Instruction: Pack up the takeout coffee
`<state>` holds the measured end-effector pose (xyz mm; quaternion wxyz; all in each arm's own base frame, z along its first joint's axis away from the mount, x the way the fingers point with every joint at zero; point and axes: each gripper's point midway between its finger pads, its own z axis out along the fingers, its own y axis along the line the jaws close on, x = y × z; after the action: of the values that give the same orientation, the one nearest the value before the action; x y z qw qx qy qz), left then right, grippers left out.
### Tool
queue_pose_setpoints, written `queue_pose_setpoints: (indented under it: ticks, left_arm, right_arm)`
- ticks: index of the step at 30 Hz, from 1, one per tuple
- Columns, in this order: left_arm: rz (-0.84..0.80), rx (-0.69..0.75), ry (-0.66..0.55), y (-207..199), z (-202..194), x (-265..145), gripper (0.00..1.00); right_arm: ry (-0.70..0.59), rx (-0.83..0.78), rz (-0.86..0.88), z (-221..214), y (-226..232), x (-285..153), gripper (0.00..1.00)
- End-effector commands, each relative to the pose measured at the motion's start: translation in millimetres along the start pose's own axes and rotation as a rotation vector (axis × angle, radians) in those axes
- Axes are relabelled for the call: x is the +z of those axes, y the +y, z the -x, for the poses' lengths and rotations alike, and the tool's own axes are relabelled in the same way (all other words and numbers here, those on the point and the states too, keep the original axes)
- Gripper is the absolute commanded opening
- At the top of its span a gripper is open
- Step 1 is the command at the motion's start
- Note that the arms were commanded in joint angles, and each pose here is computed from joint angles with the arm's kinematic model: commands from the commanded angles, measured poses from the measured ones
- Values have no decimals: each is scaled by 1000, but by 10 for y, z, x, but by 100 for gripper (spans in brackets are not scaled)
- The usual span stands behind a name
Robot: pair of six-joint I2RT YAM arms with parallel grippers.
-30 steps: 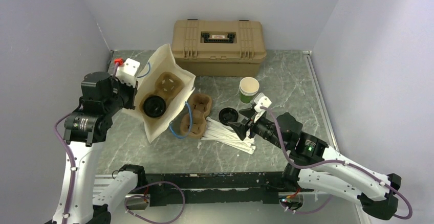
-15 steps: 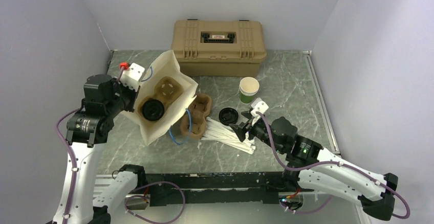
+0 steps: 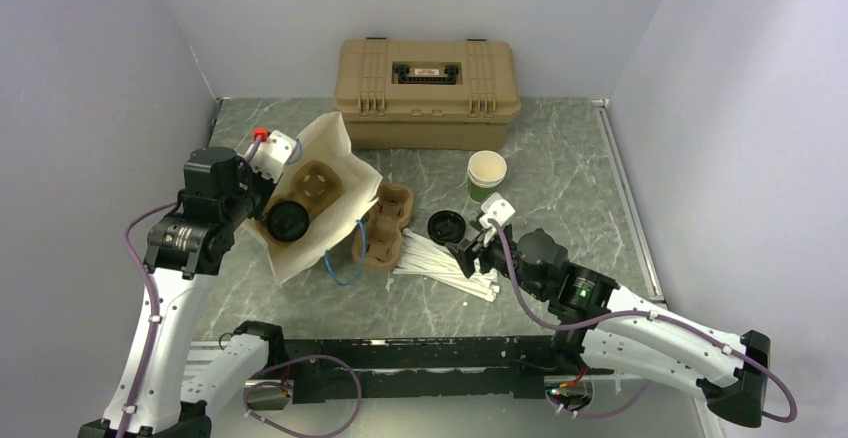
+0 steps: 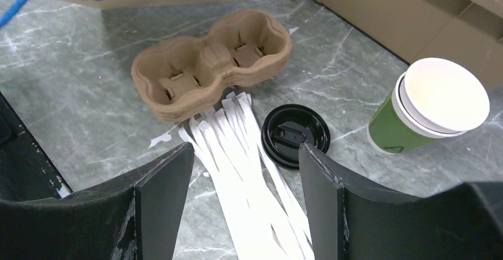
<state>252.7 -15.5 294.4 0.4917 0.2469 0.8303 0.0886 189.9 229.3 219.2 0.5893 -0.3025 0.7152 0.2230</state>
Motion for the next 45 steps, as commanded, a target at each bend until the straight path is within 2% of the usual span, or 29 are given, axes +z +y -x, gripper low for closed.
queue_pose_setpoints:
  ticks: [1, 12, 21, 34, 45]
  left_arm:
    - [63, 23, -74, 138, 236, 13, 0]
    - [-25, 12, -46, -137, 105, 11, 0]
    - [-157, -67, -57, -463, 90, -20, 0]
    - [-318, -153, -5, -903, -82, -108, 0]
    - [-267, -141, -28, -771, 66, -91, 0]
  right_arm:
    - [-64, 9, -30, 144, -50, 19, 70]
    - [-9, 23, -64, -12, -84, 86, 70]
    - [23, 30, -64, -104, -64, 144, 70]
    - [30, 29, -81, -121, -99, 153, 70]
    - [41, 18, -107, -92, -154, 139, 70]
